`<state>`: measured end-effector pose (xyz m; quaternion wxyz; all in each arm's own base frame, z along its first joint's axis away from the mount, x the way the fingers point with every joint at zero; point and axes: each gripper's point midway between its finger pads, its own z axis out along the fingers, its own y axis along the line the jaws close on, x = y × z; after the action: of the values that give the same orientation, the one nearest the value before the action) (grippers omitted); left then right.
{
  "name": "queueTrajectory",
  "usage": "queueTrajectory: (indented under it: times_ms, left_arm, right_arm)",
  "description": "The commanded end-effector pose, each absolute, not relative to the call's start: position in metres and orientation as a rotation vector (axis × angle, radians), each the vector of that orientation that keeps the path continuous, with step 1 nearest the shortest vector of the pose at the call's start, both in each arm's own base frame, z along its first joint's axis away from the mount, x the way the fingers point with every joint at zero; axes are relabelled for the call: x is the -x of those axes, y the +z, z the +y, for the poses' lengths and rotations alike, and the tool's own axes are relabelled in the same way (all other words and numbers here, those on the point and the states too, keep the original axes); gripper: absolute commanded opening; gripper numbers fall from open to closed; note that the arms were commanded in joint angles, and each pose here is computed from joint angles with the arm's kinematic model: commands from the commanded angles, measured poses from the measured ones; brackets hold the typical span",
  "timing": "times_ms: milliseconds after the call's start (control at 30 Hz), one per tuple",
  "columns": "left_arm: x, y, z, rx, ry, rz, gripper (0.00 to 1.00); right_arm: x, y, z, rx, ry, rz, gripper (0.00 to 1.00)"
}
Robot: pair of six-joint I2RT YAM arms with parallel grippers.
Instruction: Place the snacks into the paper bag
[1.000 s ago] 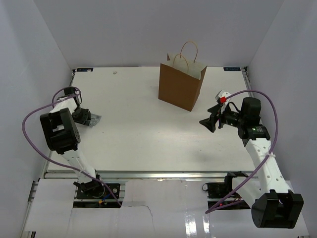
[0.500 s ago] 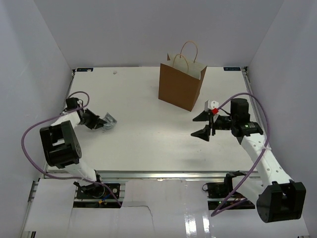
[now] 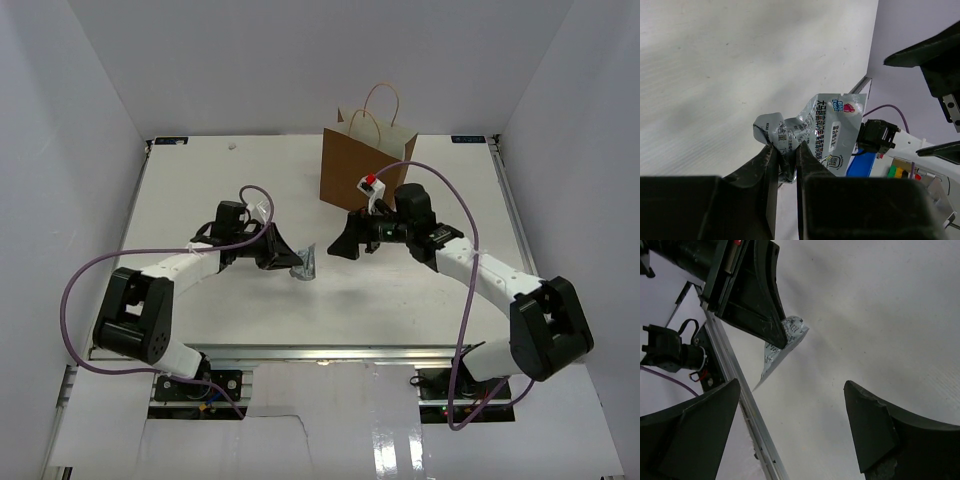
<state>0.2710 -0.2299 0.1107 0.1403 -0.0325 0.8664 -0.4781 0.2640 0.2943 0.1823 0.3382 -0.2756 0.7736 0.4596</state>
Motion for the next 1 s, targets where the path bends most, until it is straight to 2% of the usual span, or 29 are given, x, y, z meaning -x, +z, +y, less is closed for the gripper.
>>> queueTrajectory:
  times_ms: [0,100,167,200,300,333,400,467,500,567,600,633,667,733,767,867,900,967]
  left_arm:
    - [-0.273,0.135,-0.248,0.031,-1.416,2.407,0.0]
    - [-0.269,0.138,-0.257,0.011,-1.429,2.407,0.0]
    - [-0.268,0.141,-0.262,0.002,-1.438,2.403,0.0]
    - [-0.267,0.141,-0.266,-0.009,-1.441,2.405,0.0]
    - [-0.268,0.142,-0.274,-0.027,-1.448,2.412,0.0]
    - [-0.268,0.142,-0.276,-0.036,-1.451,2.413,0.0]
    - [-0.269,0.143,-0.28,-0.05,-1.457,2.413,0.0]
    - [-0.27,0.145,-0.282,-0.056,-1.463,2.412,0.0]
    - [-0.272,0.15,-0.284,-0.065,-1.466,2.398,0.0]
    - [-0.274,0.153,-0.285,-0.07,-1.471,2.391,0.0]
    - [-0.275,0.154,-0.286,-0.073,-1.471,2.387,0.01]
    - [-0.276,0.158,-0.287,-0.08,-1.476,2.378,0.06]
    - [-0.277,0.159,-0.287,-0.086,-1.475,2.372,0.09]
    - [-0.278,0.163,-0.287,-0.094,-1.472,2.359,0.16]
    - [-0.279,0.166,-0.286,-0.095,-1.466,2.35,0.25]
    - [-0.281,0.18,-0.283,-0.116,-1.432,2.304,0.41]
    - [-0.283,0.185,-0.281,-0.138,-1.412,2.28,0.51]
    - [-0.285,0.204,-0.277,-0.171,-1.364,2.213,0.6]
  right_arm:
    - [-0.277,0.215,0.316,0.541,1.285,1.986,0.9]
    - [-0.266,0.205,0.325,0.557,1.315,2.01,0.91]
    - [-0.263,0.197,0.327,0.542,1.313,2.037,1.0]
    - [-0.26,0.192,0.329,0.541,1.311,2.051,0.9]
    - [-0.261,0.181,0.331,0.521,1.309,2.094,0.75]
    - [-0.263,0.177,0.332,0.513,1.296,2.106,0.64]
    - [-0.266,0.17,0.33,0.492,1.266,2.136,0.52]
    - [-0.267,0.163,0.327,0.482,1.243,2.161,0.46]
    - [-0.266,0.159,0.326,0.478,1.235,2.175,0.38]
    - [-0.263,0.152,0.324,0.474,1.231,2.197,0.31]
    - [-0.261,0.15,0.323,0.476,1.234,2.204,0.18]
    - [-0.26,0.151,0.322,0.481,1.232,2.202,0.09]
    - [-0.261,0.152,0.322,0.492,1.222,2.194,0.08]
    - [-0.263,0.159,0.321,0.519,1.212,2.171,0.08]
    - [-0.266,0.166,0.321,0.535,1.21,2.144,0.08]
    - [-0.271,0.188,0.318,0.627,1.219,2.053,0.08]
    - [-0.268,0.196,0.317,0.705,1.237,1.999,0.08]
    - [-0.267,0.208,0.311,0.798,1.264,1.917,0.08]
